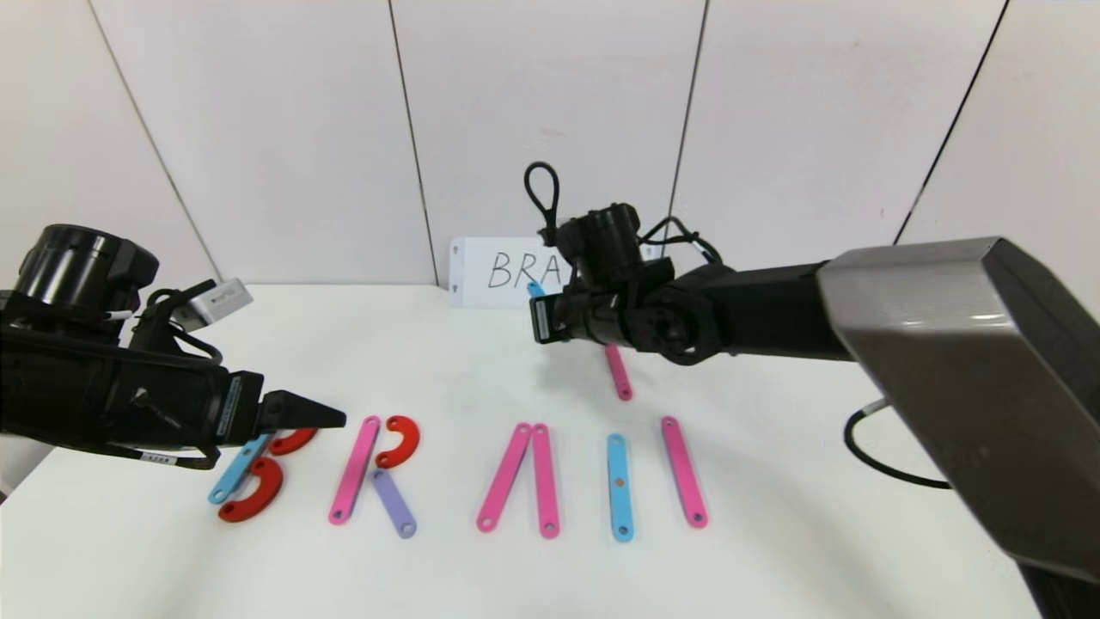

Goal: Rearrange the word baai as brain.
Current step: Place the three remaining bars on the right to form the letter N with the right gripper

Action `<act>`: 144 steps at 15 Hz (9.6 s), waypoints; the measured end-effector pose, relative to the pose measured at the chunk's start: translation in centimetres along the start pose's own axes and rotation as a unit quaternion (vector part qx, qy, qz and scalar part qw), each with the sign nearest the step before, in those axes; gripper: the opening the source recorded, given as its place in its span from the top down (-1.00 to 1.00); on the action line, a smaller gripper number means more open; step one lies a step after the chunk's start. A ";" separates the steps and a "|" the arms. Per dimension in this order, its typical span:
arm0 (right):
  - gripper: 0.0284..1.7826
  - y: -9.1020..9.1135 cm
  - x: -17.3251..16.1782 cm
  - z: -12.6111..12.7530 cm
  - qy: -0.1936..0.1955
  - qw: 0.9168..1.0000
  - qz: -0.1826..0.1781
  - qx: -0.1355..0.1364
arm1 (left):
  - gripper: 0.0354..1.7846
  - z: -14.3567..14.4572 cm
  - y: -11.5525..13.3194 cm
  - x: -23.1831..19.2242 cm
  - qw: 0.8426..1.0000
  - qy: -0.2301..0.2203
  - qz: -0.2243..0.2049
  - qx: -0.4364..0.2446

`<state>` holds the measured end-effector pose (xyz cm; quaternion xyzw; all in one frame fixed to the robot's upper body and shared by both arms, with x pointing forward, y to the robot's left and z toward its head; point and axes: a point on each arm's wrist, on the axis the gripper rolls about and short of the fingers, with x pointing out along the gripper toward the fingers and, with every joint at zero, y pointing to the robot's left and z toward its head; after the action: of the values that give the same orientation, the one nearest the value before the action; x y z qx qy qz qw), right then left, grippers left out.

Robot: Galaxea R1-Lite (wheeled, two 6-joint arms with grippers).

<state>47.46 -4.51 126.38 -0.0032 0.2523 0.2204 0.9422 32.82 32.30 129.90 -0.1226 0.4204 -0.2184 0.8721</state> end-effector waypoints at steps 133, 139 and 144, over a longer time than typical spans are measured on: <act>0.73 -8.1 0.0 -5.6 0.063 0.998 -0.016 -0.015 | -0.95 -0.4 -0.2 0.6 1.000 0.000 -0.008 0.008; 0.73 -8.6 -5.0 -3.7 0.040 0.997 -0.071 0.013 | -0.95 -0.4 -0.2 0.6 1.000 0.000 -0.008 0.008; 0.73 -10.9 -9.8 -4.5 0.079 0.983 -0.137 0.094 | -0.95 -0.5 -0.2 0.5 1.000 0.000 -0.008 0.008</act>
<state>42.23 -18.96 125.95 0.0337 0.3427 0.0633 0.9367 32.66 31.86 129.29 -0.1191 0.4175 -0.2286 0.8713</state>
